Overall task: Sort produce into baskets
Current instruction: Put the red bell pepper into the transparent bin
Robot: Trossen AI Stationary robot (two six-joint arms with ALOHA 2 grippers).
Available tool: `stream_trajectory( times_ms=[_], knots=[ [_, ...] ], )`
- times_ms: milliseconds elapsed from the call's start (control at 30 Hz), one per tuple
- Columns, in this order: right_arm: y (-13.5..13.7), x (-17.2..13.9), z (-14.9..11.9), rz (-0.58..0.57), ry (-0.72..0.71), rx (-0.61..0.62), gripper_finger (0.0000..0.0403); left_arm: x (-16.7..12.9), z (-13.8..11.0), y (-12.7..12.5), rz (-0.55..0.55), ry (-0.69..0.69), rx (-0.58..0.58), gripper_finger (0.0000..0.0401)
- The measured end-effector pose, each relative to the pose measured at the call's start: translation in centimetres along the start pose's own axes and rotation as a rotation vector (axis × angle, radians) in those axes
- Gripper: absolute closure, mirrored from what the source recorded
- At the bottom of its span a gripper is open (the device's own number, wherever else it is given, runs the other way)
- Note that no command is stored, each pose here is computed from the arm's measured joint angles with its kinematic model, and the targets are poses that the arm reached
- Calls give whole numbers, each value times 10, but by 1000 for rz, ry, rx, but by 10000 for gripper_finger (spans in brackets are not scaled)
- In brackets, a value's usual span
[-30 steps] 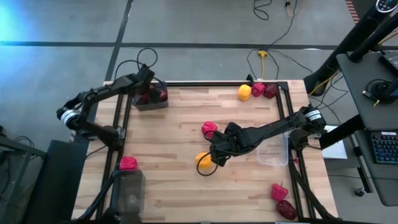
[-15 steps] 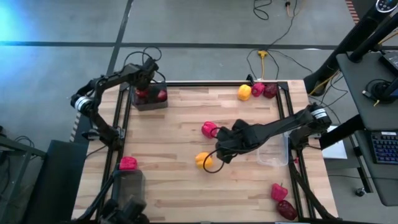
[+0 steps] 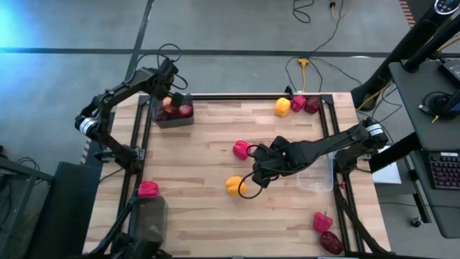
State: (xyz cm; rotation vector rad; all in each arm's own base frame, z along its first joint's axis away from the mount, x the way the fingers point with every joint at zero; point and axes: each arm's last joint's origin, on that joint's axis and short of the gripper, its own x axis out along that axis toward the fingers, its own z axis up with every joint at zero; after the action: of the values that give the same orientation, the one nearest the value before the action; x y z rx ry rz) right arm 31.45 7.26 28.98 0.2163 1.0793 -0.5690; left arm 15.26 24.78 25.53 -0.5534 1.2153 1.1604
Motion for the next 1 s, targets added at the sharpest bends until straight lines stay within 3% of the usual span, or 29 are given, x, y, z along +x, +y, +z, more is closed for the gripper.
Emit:
stream_trajectory(
  times_ms=[167,333,500,667,833,1000],
  knots=[
    [0,5,-3,-57,-50,-9,55,-24,-9,-14,-337,-50,-10,19],
    [4,21,0,-74,-156,-10,55,-62,-28,-43,-622,-222,64,19],
    [-6,40,17,-53,-244,70,43,-98,-54,-71,-774,-402,148,19],
    [-34,73,34,-11,-161,135,22,-114,-78,-97,-887,-467,89,19],
    [-48,106,52,49,-134,73,19,-124,-104,-123,-1015,-487,92,19],
    [-50,129,59,107,-128,37,19,-132,-131,-132,-1022,-428,132,19]
  ],
)
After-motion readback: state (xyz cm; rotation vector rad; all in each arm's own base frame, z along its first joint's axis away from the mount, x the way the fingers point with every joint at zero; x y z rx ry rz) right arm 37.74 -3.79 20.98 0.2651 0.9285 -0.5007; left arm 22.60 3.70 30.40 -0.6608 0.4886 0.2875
